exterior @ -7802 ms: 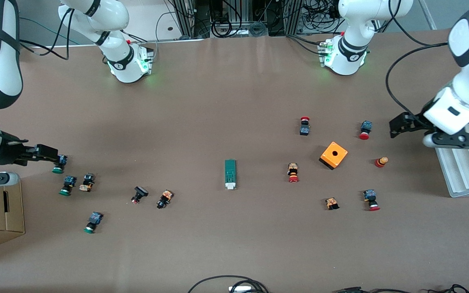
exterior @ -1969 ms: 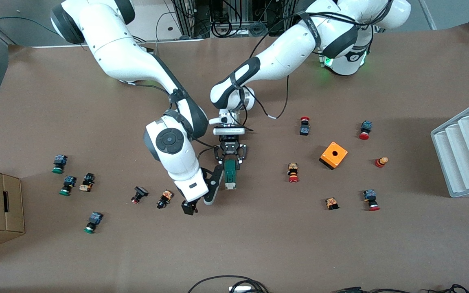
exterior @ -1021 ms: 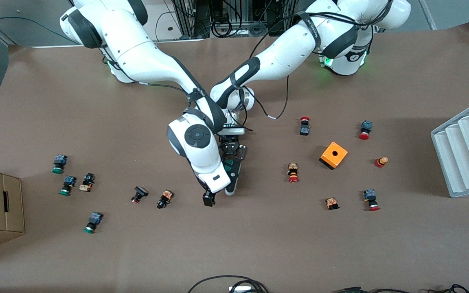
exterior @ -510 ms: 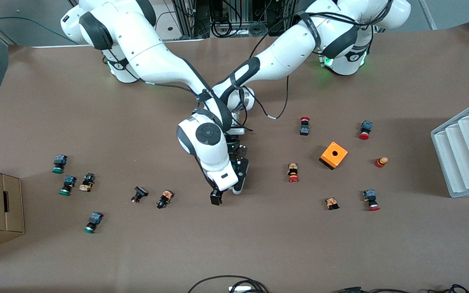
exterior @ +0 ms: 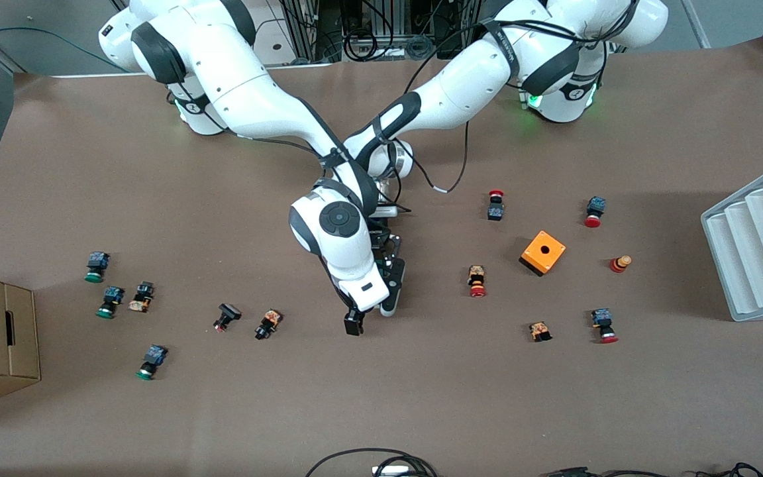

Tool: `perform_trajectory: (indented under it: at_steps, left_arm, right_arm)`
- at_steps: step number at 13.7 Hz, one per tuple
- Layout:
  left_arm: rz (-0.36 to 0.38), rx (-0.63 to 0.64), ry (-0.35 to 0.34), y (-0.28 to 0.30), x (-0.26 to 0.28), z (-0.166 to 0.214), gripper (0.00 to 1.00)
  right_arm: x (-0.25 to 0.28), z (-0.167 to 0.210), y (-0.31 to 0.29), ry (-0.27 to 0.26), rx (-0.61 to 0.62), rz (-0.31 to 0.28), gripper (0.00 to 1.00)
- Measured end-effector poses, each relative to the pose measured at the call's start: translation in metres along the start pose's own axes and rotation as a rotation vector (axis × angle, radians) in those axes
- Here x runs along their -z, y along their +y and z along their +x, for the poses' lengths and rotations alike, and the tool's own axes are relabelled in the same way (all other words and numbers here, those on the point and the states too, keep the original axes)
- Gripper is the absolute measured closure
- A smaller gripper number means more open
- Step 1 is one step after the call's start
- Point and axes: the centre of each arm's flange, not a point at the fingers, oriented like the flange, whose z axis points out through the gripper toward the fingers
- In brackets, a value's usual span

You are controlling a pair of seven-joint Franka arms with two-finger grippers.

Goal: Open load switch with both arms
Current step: 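Lower the right gripper beside the white switch handle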

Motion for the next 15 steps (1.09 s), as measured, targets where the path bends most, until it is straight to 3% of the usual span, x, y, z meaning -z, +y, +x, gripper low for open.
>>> perform_trajectory:
  at_steps: [15]
  left_arm:
    - [0.012,-0.008,0.021,-0.0006,0.0018,-0.0038,0.44]
  right_arm:
    - [-0.0113,0.0034,-0.0105,-0.010,0.014,0.009,0.00]
